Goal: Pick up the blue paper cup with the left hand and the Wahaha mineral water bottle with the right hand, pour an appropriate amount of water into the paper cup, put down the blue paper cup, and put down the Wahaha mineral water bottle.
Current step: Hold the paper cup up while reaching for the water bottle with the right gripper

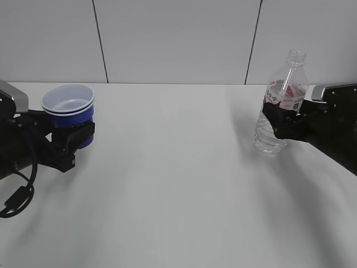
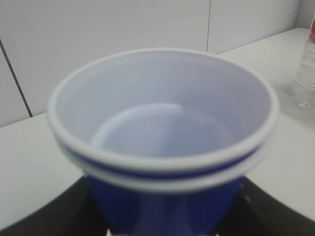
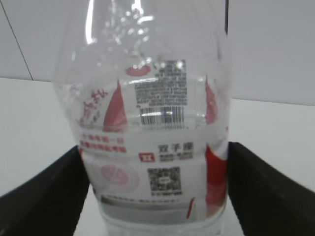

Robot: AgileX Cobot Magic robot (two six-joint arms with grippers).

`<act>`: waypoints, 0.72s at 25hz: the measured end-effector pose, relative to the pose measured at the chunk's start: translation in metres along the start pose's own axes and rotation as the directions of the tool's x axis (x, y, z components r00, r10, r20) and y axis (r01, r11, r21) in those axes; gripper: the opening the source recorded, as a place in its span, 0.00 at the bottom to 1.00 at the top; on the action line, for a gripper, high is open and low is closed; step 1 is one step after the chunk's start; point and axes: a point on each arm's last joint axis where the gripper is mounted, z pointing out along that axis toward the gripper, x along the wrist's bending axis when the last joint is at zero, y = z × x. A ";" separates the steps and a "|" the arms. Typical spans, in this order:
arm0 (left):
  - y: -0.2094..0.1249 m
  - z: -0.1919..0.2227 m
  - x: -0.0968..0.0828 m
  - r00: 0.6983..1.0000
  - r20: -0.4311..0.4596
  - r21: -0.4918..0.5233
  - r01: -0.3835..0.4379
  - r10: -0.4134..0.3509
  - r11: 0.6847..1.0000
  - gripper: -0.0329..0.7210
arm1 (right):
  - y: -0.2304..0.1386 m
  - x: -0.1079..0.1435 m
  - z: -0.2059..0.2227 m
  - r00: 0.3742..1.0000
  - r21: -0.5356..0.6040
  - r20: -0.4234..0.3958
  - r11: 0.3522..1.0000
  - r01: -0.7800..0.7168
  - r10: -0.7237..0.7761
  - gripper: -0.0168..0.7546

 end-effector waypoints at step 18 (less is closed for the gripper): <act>0.001 0.000 0.000 1.000 0.001 -0.006 0.000 0.000 1.000 0.62 | -0.010 -0.003 0.016 0.999 0.001 -0.028 1.000 -0.018 0.018 0.84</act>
